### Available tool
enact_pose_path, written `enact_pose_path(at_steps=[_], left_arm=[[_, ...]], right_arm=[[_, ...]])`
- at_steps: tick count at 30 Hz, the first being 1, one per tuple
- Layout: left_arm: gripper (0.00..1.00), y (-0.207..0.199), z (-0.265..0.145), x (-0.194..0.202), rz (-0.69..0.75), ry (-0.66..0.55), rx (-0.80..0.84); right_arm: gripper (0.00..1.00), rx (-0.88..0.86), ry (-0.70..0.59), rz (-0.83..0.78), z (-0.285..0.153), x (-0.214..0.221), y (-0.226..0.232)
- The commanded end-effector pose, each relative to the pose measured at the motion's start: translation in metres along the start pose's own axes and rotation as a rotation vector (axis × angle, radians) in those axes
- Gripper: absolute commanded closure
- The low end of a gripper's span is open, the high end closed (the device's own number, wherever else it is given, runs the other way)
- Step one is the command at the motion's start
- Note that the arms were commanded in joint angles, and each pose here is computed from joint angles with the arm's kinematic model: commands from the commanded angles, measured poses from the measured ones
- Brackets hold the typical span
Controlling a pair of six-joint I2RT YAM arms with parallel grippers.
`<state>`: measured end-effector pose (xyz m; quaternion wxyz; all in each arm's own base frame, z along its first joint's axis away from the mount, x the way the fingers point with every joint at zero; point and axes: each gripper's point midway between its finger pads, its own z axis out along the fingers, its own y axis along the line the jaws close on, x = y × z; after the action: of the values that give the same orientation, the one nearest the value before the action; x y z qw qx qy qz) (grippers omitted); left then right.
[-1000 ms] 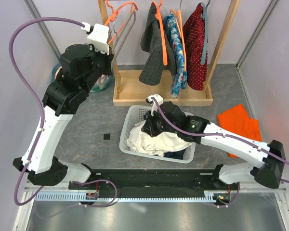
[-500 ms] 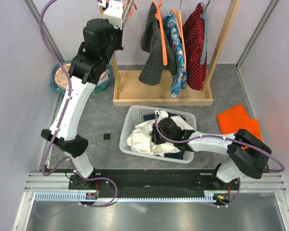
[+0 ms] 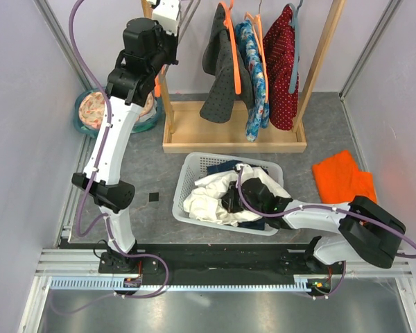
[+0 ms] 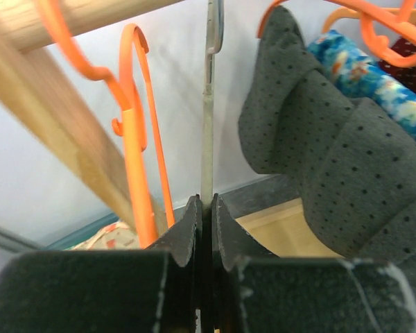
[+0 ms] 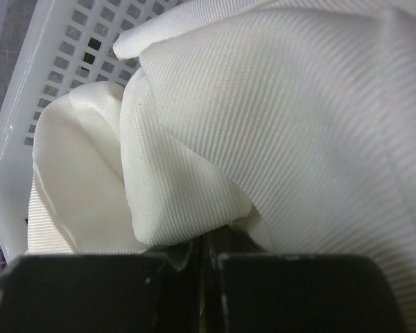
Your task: Remove the skirt from the hanger
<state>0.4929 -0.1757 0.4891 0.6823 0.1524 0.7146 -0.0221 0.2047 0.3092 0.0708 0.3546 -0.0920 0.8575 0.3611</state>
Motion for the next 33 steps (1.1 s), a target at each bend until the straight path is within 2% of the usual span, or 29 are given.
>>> enact_pose_path(at_steps=[1,6,14,18,19,24,28,33], left_arm=[[0.98,-0.003,0.001,-0.026,0.026,-0.095,0.039],[0.98,0.007,0.011,-0.011,0.028,-0.050,-0.033],[0.98,0.016,0.004,0.007,0.007,0.010,-0.094],[0.98,0.025,0.005,-0.002,-0.001,-0.021,-0.115],[0.98,0.030,0.000,-0.019,-0.013,-0.065,-0.121],[0.98,0.038,-0.001,-0.041,-0.047,-0.142,-0.113],[0.98,0.038,0.009,-0.031,-0.048,-0.124,-0.096],[0.98,0.028,0.022,-0.015,-0.090,-0.092,0.015]], right_arm=[[1.00,0.003,0.026,0.011,-0.009,0.011,-0.006],[1.00,-0.011,0.009,0.007,-0.016,0.007,-0.003],[0.99,-0.006,-0.015,-0.015,-0.025,-0.008,0.004],[0.99,-0.015,-0.024,-0.007,-0.030,-0.010,0.007],[0.99,-0.016,-0.025,-0.002,-0.031,-0.010,0.007],[0.99,-0.018,-0.031,0.000,-0.031,-0.013,0.008],[1.00,-0.025,-0.035,-0.001,-0.033,-0.015,0.011],[1.00,-0.016,-0.051,0.000,-0.037,-0.016,0.008]])
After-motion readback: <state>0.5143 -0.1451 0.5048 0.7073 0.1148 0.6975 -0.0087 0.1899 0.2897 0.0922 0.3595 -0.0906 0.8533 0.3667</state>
